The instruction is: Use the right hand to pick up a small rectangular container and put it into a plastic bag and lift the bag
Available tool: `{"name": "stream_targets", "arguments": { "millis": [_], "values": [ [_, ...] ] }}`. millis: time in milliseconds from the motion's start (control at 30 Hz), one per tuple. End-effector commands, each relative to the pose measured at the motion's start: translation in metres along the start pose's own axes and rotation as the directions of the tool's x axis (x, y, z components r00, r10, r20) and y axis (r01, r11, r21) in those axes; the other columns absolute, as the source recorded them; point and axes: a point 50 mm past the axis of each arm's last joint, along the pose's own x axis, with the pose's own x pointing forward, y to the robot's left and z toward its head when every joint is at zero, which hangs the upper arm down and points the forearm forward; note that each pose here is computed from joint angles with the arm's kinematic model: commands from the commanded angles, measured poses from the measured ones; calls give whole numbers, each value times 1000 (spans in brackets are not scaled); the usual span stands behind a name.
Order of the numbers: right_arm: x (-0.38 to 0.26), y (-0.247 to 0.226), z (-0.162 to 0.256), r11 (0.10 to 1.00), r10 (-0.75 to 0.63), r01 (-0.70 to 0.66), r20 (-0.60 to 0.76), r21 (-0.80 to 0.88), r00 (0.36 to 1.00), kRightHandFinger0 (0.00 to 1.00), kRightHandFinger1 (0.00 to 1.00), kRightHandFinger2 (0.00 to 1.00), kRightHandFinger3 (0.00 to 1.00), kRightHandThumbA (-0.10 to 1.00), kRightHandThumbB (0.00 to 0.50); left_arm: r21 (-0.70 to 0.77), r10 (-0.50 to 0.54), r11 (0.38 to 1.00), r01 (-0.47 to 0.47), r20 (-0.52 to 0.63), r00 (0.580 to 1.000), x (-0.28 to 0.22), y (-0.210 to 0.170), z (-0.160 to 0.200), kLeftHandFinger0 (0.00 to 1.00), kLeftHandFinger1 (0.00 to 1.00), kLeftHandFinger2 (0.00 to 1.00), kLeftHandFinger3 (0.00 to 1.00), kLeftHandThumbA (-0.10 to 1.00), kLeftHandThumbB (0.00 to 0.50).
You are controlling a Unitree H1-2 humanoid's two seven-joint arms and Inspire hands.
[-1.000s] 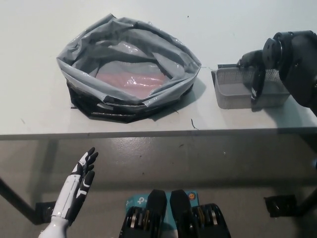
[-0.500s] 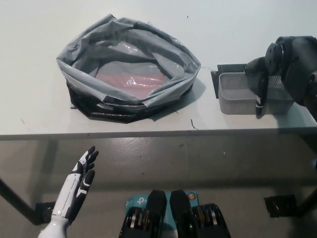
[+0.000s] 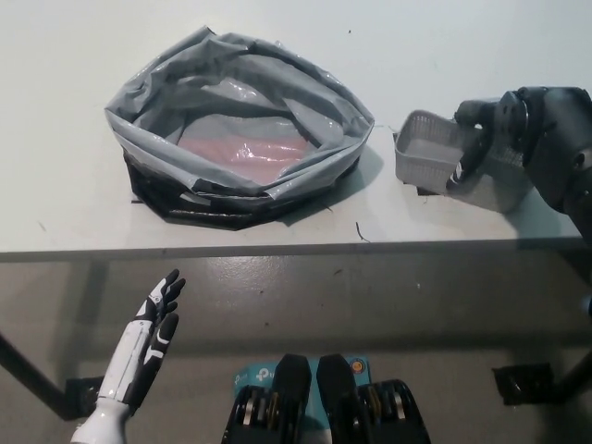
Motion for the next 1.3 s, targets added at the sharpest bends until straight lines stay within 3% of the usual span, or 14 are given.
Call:
{"name": "stream_targets", "arguments": {
  "millis": [0, 167, 300, 333, 400, 533, 700, 933, 1067, 1167, 1267],
  "values": [
    [-21, -53, 2, 818, -576, 565, 174, 108, 799, 64, 594, 908, 1000, -100, 141, 26, -3, 1000, 1, 76, 997, 11, 9, 14, 1000, 1000, 1000, 1000, 1000, 266],
    [-36, -79, 5, 768, -641, 614, 203, 185, 740, 104, 602, 915, 1000, -100, 158, 22, -4, 1000, 3, 64, 998, 12, 8, 14, 1000, 1000, 1000, 1000, 1000, 287],
    [-51, -104, 12, 726, -687, 648, 216, 229, 694, 39, 510, 897, 936, -100, 167, 27, -3, 1000, 2, 62, 998, 10, 9, 14, 1000, 1000, 1000, 1000, 1000, 283],
    [-61, -117, 16, 702, -712, 671, 218, 240, 667, 5, 485, 893, 965, -100, 130, 26, -3, 1000, 1, 66, 998, 10, 9, 13, 1000, 1000, 1000, 1000, 1000, 273],
    [-69, -129, 19, 676, -737, 690, 232, 258, 635, 0, 493, 889, 1000, -100, 118, 26, -3, 1000, 1, 67, 998, 9, 9, 13, 1000, 1000, 1000, 1000, 1000, 271],
    [-96, -162, 28, 607, -795, 732, 249, 311, 553, 0, 468, 830, 993, -100, 158, 23, -3, 1000, 1, 59, 998, 7, 9, 11, 1000, 1000, 1000, 1000, 1000, 272],
    [-129, -198, 41, 523, -851, 778, 253, 348, 459, 0, 384, 802, 912, -100, 146, 19, -3, 1000, 2, 57, 998, 3, 8, 9, 1000, 1000, 1000, 1000, 1000, 264],
    [-157, -225, 69, 475, -876, 804, 280, 358, 393, 0, 378, 797, 950, -100, 176, 26, -1, 1000, 0, 53, 999, 3, 8, 8, 1000, 1000, 1000, 1000, 1000, 259],
    [-163, -227, 93, 466, -875, 805, 326, 368, 358, 0, 344, 765, 907, -100, 187, 23, -3, 1000, 2, 52, 999, 2, 8, 8, 1000, 1000, 1000, 1000, 1000, 259],
    [-162, -220, 114, 485, -861, 791, 360, 372, 358, 0, 334, 759, 926, -100, 170, 17, -5, 1000, 5, 43, 999, 1, 6, 7, 1000, 1000, 1000, 1000, 1000, 268],
    [-158, -212, 132, 498, -852, 783, 382, 373, 359, 0, 321, 742, 932, -100, 187, 21, -9, 1000, 8, 46, 999, 2, 6, 7, 1000, 1000, 1000, 1000, 1000, 268]
  ]
}}
